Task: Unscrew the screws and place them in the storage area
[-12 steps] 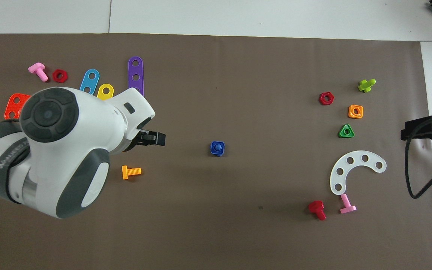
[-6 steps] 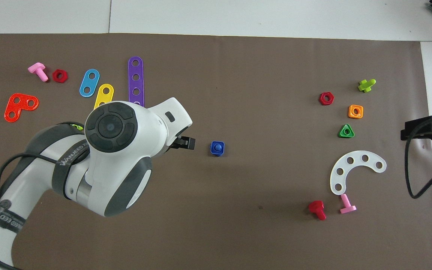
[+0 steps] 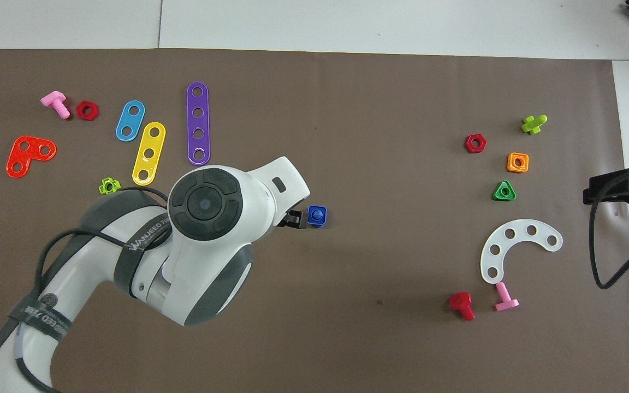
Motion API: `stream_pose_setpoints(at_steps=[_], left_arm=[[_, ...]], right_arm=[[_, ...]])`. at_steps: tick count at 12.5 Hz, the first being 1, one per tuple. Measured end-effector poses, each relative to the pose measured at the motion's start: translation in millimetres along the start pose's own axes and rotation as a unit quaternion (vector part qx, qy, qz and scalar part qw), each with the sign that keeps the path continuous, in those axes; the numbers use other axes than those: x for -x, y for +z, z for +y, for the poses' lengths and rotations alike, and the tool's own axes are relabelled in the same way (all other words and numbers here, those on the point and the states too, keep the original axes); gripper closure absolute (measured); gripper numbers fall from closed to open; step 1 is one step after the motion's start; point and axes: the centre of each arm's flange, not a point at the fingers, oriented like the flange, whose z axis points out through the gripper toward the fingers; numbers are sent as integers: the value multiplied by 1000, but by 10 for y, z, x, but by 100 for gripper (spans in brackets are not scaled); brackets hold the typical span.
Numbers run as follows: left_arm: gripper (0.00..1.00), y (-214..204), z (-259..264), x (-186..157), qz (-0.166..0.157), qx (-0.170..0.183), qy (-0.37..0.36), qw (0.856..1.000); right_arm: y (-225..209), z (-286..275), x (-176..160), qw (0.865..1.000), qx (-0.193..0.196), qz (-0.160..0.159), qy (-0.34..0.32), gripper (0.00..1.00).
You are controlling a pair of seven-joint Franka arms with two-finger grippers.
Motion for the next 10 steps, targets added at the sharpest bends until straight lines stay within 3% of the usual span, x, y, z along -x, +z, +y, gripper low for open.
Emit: stream_pose_setpoints(at_steps=[3, 10], left_arm=[[1, 339, 231, -56, -10, -5, -9, 1000], [6, 937, 393, -209, 7, -3, -23, 1000]], right_arm=[[0, 0, 0, 1000, 0, 0, 0, 0], [0, 0, 0, 1000, 0, 0, 0, 0]])
